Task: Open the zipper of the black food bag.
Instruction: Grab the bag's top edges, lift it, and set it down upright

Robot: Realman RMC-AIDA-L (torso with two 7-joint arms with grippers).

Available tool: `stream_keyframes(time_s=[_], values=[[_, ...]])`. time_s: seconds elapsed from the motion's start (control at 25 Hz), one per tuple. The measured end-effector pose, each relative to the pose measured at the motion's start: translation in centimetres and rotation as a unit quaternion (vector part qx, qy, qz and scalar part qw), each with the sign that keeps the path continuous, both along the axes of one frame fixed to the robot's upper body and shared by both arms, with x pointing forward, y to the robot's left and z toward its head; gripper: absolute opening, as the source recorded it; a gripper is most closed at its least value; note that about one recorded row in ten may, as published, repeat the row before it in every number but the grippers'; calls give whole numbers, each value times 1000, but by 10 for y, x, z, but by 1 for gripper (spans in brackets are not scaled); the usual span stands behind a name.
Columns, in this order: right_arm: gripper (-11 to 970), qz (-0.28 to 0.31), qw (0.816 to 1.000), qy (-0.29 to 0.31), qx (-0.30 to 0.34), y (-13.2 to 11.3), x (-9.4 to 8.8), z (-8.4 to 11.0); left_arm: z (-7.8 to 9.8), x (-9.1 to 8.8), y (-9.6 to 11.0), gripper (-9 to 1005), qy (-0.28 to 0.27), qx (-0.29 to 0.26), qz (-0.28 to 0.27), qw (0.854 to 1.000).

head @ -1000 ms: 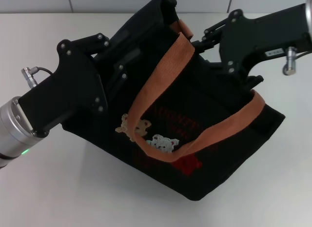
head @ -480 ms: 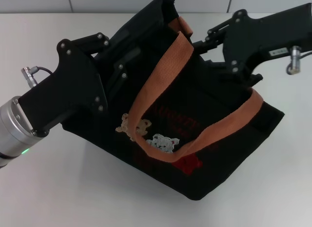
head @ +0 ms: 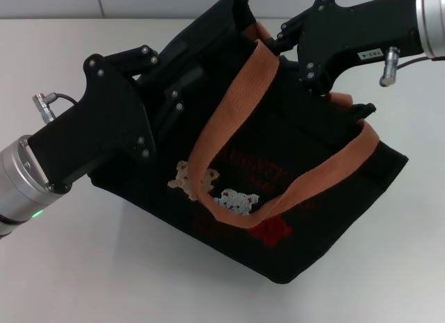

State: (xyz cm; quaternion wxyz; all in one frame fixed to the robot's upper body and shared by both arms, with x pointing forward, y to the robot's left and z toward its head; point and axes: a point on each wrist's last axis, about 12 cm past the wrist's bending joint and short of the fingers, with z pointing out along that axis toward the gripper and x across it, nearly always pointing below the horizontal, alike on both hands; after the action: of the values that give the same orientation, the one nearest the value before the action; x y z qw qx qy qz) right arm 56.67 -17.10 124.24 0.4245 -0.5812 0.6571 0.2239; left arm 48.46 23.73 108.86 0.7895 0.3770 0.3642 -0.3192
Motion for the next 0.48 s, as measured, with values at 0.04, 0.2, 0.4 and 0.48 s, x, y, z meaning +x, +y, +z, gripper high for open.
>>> stream_keyframes(time_s=[0.04, 0.2, 0.4, 0.48], values=[[225, -2, 1000, -2, 1, 0, 0, -1, 0, 0, 0, 191, 0, 0, 0, 1000], [131, 3, 1000, -15, 5, 1, -1, -5, 0, 0, 0, 191, 0, 0, -1, 1000], [4, 9, 999, -32, 11, -1, -3, -6, 0, -1, 0, 191, 0, -2, -3, 1000], [2, 11, 999, -35, 10, -1, -4, -6, 0, -1, 0, 191, 0, -2, -2, 1000]])
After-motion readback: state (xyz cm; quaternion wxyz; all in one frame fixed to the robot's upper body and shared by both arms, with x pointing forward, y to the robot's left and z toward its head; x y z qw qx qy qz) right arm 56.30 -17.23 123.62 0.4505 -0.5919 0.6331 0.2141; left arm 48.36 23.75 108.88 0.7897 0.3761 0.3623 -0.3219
